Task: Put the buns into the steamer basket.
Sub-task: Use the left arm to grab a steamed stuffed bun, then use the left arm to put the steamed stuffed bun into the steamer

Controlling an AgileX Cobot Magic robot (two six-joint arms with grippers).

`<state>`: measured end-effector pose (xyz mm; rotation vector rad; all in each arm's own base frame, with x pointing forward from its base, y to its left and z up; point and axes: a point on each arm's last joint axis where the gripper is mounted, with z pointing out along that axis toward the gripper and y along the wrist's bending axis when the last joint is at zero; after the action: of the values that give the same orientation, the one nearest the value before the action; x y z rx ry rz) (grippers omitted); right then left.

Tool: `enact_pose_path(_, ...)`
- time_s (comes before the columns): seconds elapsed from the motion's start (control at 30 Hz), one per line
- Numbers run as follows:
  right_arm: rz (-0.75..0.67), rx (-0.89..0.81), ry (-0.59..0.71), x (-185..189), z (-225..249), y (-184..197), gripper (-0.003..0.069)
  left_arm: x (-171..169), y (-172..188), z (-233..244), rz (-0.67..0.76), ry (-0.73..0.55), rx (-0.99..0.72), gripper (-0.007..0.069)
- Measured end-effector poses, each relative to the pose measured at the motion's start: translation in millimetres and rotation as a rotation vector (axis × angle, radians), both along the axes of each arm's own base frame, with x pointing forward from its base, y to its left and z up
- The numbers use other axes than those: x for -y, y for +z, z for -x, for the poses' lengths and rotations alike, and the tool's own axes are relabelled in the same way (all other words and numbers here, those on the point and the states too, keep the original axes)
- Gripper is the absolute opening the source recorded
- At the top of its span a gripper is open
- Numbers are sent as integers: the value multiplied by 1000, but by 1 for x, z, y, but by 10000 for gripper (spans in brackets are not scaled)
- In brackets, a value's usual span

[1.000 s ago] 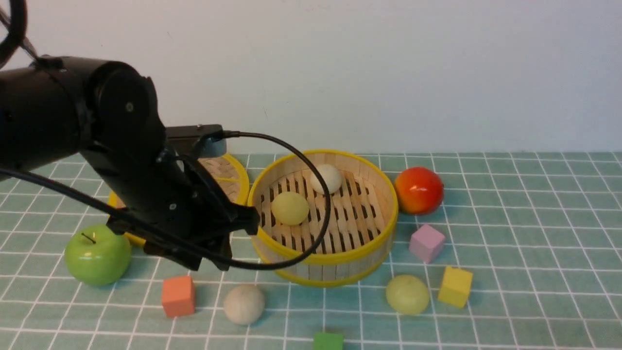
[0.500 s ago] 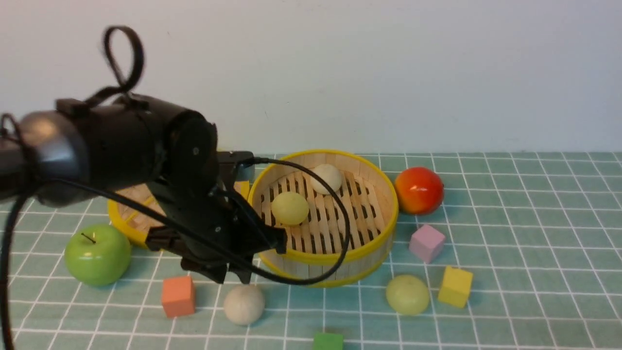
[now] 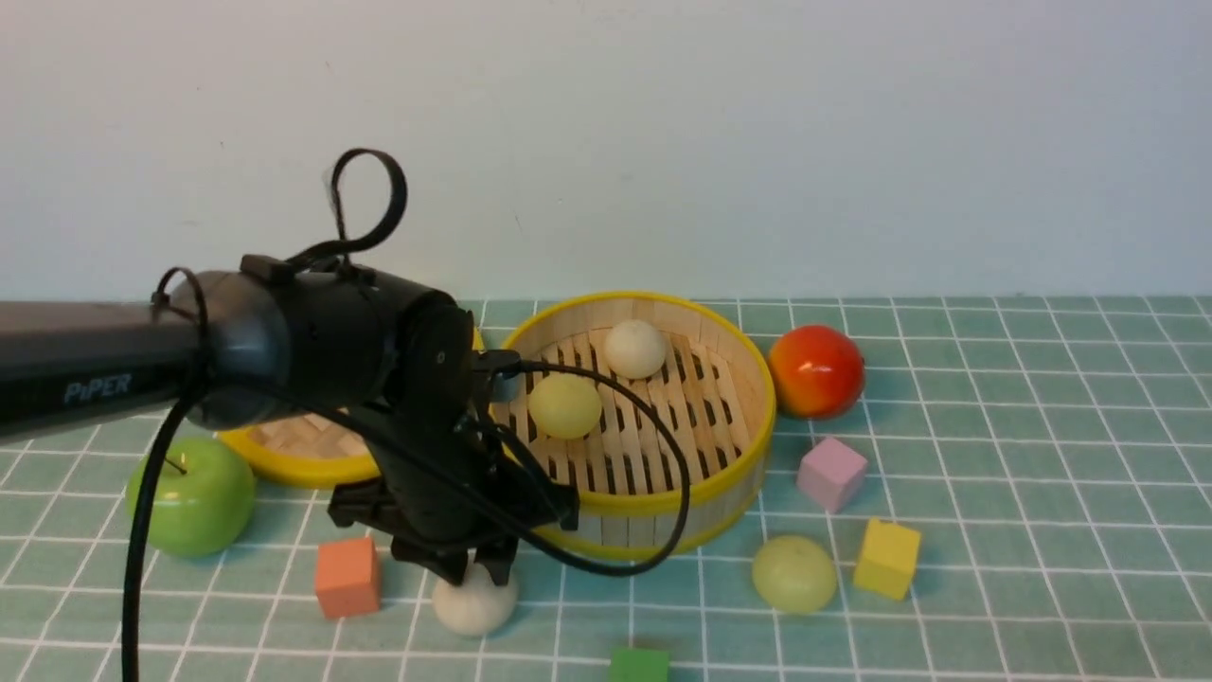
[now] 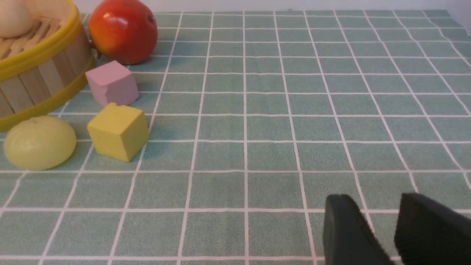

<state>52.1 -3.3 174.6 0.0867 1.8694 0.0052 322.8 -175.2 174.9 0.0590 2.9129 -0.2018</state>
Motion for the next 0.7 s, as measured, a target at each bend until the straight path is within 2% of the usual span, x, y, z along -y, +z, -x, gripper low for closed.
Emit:
enact_pose_path(0.17,0,0,0,0,0,0,239,0,0,0,-1,0,-1,184)
enact_pose_path(0.33,0,0,0,0,0,0,239,0,7,-1,-25,-8,-29,8)
enact_pose_path(0.43,0,0,0,0,0,0,239,1,20,-5,-45,-19,-49,-7)
enact_pose_path(0.53,0,0,0,0,0,0,239,7,66,-20,-58,-42,-23,-7)
enact_pose_path(0.67,0,0,0,0,0,0,239,20,126,-38,51,-37,138,-7)
enact_pose_path(0.7,0,0,0,0,0,0,239,21,128,-39,60,-37,148,-7)
